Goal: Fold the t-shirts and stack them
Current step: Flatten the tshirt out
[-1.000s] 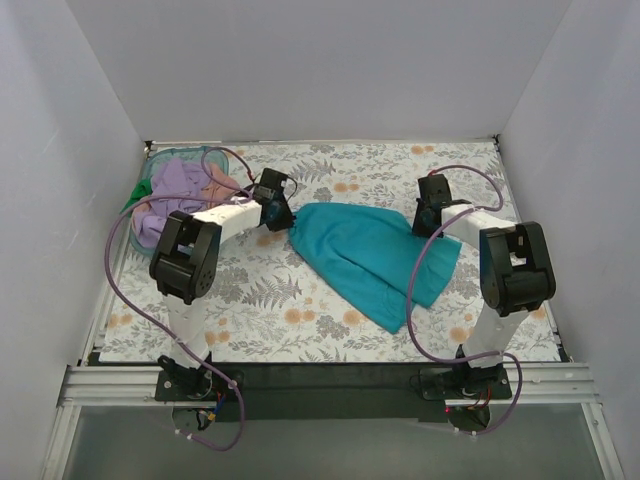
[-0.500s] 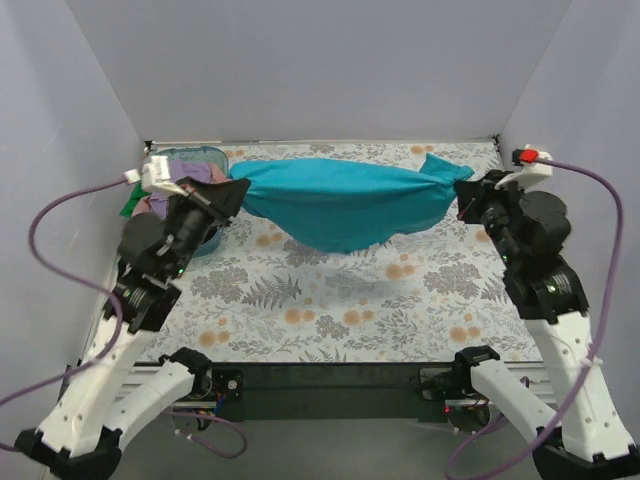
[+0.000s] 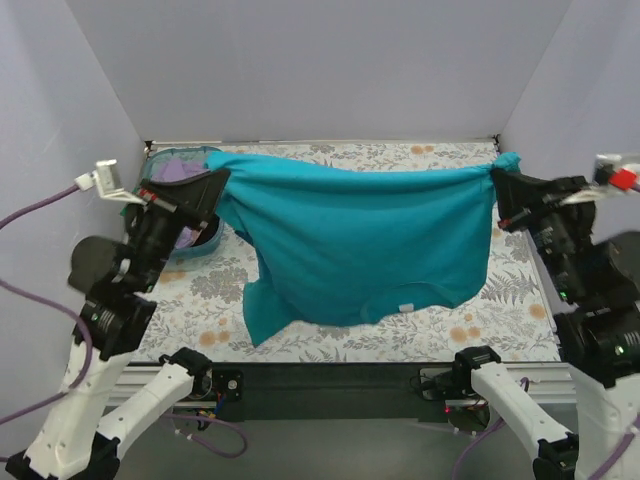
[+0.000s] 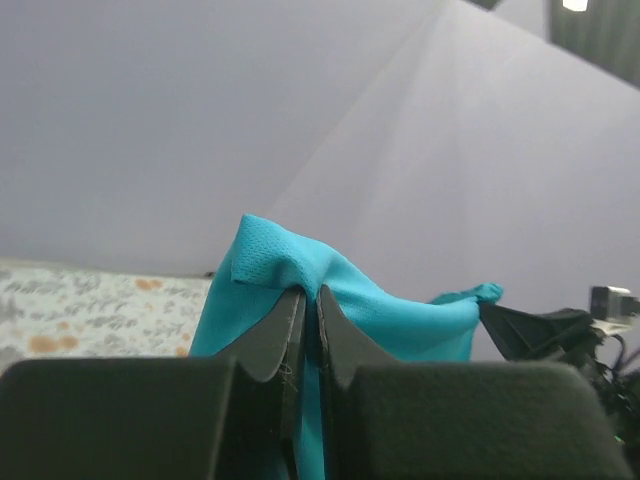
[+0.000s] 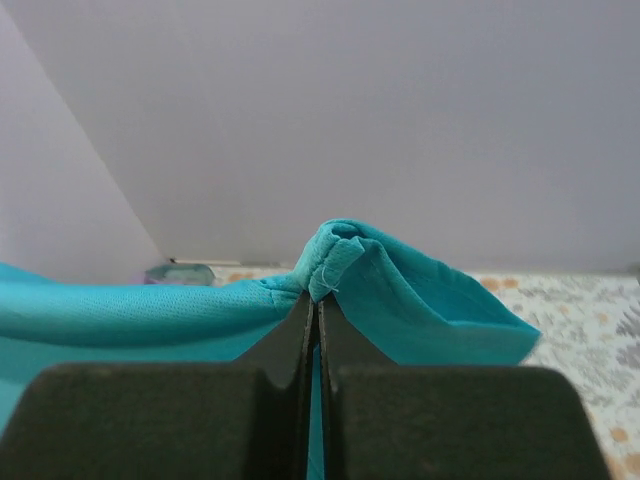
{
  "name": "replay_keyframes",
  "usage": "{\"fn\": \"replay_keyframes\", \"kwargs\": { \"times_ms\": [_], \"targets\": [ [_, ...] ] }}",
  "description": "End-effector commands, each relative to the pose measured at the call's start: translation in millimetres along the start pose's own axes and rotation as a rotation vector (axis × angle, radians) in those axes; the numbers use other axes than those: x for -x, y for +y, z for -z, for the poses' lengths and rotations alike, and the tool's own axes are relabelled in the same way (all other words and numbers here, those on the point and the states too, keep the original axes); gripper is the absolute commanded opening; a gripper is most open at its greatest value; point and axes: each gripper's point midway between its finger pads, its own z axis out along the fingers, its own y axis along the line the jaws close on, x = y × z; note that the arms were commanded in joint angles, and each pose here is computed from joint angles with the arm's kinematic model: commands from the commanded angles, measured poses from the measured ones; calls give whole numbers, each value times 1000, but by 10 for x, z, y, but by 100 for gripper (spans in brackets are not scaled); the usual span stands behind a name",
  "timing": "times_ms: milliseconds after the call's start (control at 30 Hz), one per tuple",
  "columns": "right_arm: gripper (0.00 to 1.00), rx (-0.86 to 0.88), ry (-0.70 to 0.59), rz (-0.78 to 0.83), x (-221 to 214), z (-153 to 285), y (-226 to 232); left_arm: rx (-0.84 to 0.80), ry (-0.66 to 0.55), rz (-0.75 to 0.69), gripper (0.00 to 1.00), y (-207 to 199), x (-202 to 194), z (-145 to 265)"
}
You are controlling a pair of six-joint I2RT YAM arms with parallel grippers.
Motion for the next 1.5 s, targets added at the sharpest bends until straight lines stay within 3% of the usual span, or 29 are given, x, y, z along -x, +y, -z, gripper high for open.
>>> {"fn": "replay_keyframes", "kwargs": {
  "times_ms": [0,67,100,167,200,233,267,300,333,367,567,667,900,1100,1233,1467],
  "targets": [
    [1,-248,277,34,-975,-588,-631,363,72,7,0,1049,-527,-366],
    [1,-416,359,71,-1363,-730,-1018,575,100,-13,2,1606,-772,-403],
    [1,-478,447,99,-1711,-902,-1212,757,103,-59,11,2112,-957,-457],
    [1,-505,508,110,-2033,-1149,-1470,935,178,-101,80,2648,-1181,-403],
    [1,-483,538,102,-2173,-1284,-1552,1034,259,-102,94,2998,-1420,-512],
    [8,-506,621,79,-2524,-1453,-1809,1100,321,-74,95,3171,-1548,-475],
    [32,-470,675,49,-2699,-1548,-1831,1237,390,-44,95,3402,-1655,-277],
    [49,-478,722,44,-2863,-1701,-1931,1300,431,-43,95,3572,-1768,-289],
    [79,-491,767,44,-2971,-1687,-1966,1352,440,-56,95,3655,-1796,-212],
    [98,-481,786,42,-3025,-1708,-1968,1371,454,-54,95,3682,-1815,-156],
    [98,-466,837,57,-3191,-1348,-1792,1221,410,1,96,3443,-1822,71],
    [98,-398,897,76,-3438,-1013,-1428,1195,403,5,96,3351,-1799,230],
    [98,-20,1065,-27,-4311,-370,24,1178,464,39,96,3215,-1903,504],
    [98,87,1249,21,-5014,-153,647,1162,470,76,96,3145,-1956,656],
    [98,32,1355,20,-5408,-5,632,1155,458,65,96,3072,-1885,730],
    [98,-267,1411,-4,-5506,406,-137,1171,430,41,96,3039,-1792,829]
  ]
}}
